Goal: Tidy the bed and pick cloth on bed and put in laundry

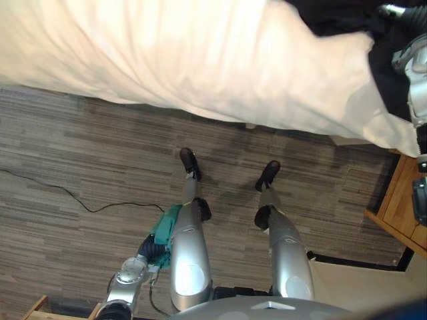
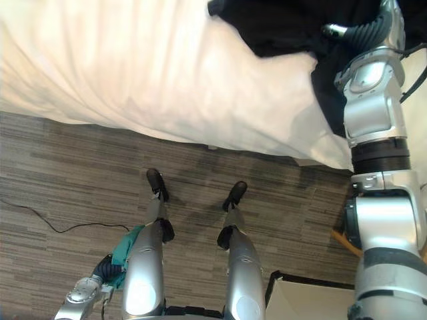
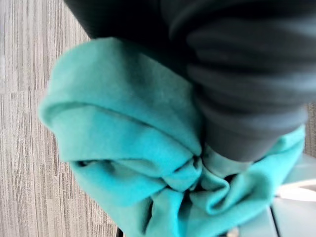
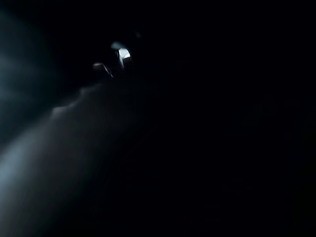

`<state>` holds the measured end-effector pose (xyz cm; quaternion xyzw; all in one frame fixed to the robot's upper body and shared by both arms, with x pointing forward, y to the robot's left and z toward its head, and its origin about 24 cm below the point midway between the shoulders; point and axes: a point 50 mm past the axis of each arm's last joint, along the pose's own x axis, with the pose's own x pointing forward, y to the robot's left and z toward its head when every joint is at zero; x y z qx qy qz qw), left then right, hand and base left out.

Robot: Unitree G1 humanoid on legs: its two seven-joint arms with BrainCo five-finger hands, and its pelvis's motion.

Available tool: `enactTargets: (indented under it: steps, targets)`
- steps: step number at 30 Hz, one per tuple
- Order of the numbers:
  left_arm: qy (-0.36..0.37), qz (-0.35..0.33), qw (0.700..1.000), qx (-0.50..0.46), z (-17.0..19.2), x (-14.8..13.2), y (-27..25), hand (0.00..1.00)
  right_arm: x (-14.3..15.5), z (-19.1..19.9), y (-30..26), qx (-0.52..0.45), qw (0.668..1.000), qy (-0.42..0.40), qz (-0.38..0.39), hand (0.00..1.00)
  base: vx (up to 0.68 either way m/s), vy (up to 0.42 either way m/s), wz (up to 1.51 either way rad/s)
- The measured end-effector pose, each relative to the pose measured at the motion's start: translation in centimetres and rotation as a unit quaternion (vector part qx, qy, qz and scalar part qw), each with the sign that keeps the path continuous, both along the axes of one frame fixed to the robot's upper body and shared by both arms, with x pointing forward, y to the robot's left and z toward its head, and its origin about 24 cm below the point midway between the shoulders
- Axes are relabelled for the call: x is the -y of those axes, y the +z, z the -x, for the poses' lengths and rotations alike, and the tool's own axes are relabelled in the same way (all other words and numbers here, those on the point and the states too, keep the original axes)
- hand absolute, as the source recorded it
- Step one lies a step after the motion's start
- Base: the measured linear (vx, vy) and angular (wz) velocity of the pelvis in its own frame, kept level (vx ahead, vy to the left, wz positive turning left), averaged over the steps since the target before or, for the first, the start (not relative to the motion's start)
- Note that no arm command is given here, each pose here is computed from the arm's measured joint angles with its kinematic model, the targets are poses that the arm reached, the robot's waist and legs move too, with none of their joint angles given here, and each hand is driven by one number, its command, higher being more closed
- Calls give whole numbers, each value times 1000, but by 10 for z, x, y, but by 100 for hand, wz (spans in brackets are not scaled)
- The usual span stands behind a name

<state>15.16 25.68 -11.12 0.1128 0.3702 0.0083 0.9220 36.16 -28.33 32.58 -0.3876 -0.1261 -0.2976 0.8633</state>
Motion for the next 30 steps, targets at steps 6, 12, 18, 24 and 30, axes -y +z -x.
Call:
enactTargets:
  steps: [6, 12, 18, 24, 30]
  targets:
    - [23, -9, 1000, 15, 0, 0, 0, 100, 12, 0, -8, 17, 998, 39, -40, 100, 38, 29, -5]
    - [22, -46, 999, 19, 1, 2, -1, 100, 7, -6, -78, -5, 989, 97, -108, 100, 50, 16, -7]
    - [20, -64, 998, 18, -2, -4, 4, 100, -15, 10, -189, -31, 961, 126, -246, 100, 84, 21, -5]
    - [-13, -55, 998, 7, -5, 6, 4, 100, -35, 68, -318, -155, 917, 73, -359, 100, 79, 38, 2]
    - [-37, -56, 996, -57, 28, 10, -14, 100, -51, 161, -415, -303, 860, -15, -410, 100, 107, 31, -7]
